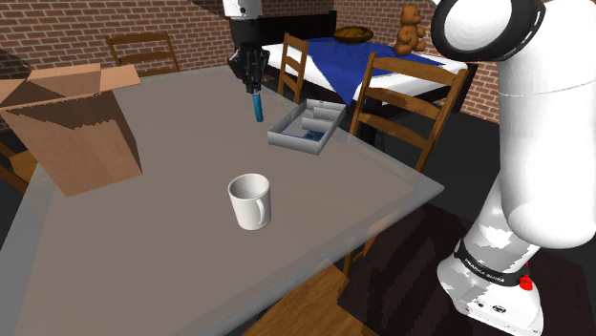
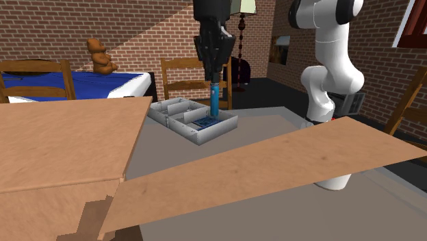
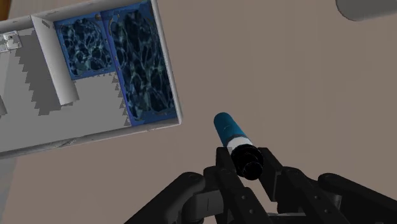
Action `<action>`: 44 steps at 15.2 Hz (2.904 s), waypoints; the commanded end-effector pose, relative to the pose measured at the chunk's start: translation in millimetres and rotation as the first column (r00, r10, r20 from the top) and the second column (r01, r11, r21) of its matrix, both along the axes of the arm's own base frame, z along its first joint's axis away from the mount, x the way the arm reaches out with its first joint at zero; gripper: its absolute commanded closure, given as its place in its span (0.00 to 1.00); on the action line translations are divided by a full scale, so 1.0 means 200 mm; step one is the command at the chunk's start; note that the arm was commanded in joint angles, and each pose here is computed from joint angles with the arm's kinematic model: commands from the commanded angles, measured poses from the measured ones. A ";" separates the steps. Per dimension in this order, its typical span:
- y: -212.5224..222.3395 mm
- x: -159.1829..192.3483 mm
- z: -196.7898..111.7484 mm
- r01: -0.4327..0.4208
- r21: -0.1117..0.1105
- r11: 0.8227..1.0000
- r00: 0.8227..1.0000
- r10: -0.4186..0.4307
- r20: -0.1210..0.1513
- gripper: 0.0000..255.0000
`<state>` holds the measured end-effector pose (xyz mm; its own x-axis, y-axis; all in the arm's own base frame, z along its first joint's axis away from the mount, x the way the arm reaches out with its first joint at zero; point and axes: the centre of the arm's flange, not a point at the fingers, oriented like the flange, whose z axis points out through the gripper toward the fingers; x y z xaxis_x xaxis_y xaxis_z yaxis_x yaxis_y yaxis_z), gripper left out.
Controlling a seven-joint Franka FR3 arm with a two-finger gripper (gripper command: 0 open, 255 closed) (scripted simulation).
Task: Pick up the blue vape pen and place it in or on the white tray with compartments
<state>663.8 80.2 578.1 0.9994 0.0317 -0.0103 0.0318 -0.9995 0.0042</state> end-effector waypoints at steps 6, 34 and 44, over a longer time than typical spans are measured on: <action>-0.45 -0.03 0.05 -0.001 0.000 1.000 1.000 0.001 0.001 1.00; -1.29 -0.10 -0.25 -0.001 0.000 1.000 1.000 0.001 0.001 1.00; -1.29 -0.10 -0.40 -0.001 0.000 1.000 1.000 0.001 0.001 1.00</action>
<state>642.9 -177.6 503.9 0.9995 0.0326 -0.0004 0.0326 -0.9994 0.0073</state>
